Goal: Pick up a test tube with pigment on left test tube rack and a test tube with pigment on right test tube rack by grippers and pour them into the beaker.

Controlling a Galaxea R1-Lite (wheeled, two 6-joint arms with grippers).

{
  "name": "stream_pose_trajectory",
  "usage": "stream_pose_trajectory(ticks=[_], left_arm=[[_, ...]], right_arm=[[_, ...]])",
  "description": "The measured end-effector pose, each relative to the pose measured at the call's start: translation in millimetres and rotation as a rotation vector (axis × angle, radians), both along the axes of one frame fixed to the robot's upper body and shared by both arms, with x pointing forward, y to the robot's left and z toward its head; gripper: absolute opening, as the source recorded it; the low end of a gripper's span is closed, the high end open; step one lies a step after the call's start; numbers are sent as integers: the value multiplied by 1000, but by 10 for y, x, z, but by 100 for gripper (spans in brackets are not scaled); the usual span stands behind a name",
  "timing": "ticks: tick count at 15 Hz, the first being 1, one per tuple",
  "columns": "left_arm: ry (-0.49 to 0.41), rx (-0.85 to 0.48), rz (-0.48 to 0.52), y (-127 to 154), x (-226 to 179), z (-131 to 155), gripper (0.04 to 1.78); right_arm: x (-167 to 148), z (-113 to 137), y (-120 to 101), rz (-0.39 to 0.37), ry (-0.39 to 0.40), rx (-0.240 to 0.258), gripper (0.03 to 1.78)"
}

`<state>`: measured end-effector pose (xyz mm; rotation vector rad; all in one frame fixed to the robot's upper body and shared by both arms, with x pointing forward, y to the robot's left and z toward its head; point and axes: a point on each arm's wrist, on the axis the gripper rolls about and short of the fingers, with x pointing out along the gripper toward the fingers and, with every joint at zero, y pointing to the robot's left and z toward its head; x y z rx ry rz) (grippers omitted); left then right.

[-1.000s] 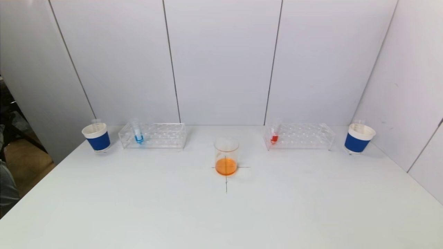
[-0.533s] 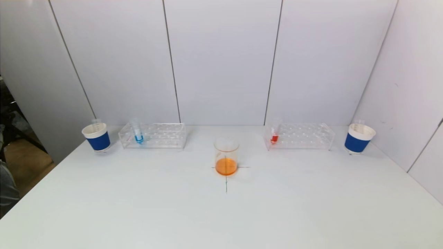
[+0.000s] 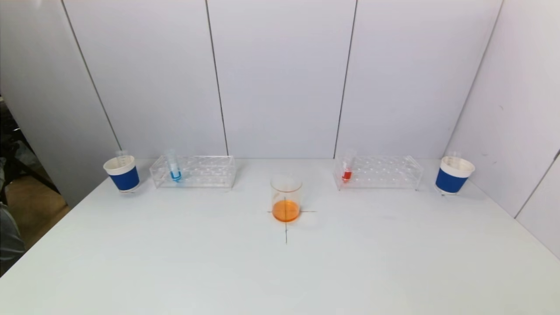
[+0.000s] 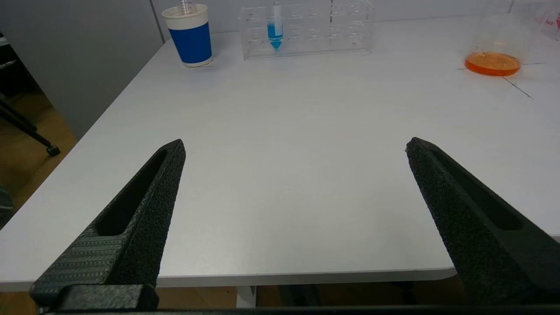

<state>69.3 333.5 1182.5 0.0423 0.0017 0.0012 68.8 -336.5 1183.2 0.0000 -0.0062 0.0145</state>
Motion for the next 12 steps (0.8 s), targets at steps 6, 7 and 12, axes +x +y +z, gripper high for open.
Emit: stream_pose_trajectory(ticks=[6,7,12], left_arm=[[0,0,0,0,0,0,176],[0,0,-1,0,0,0,176],[0,0,-1,0,0,0,176]], right_arm=[[0,0,0,-1,0,9,177],[0,-1,0,-1,1,10,177],[0,2,-3,-13,-1,26,177]])
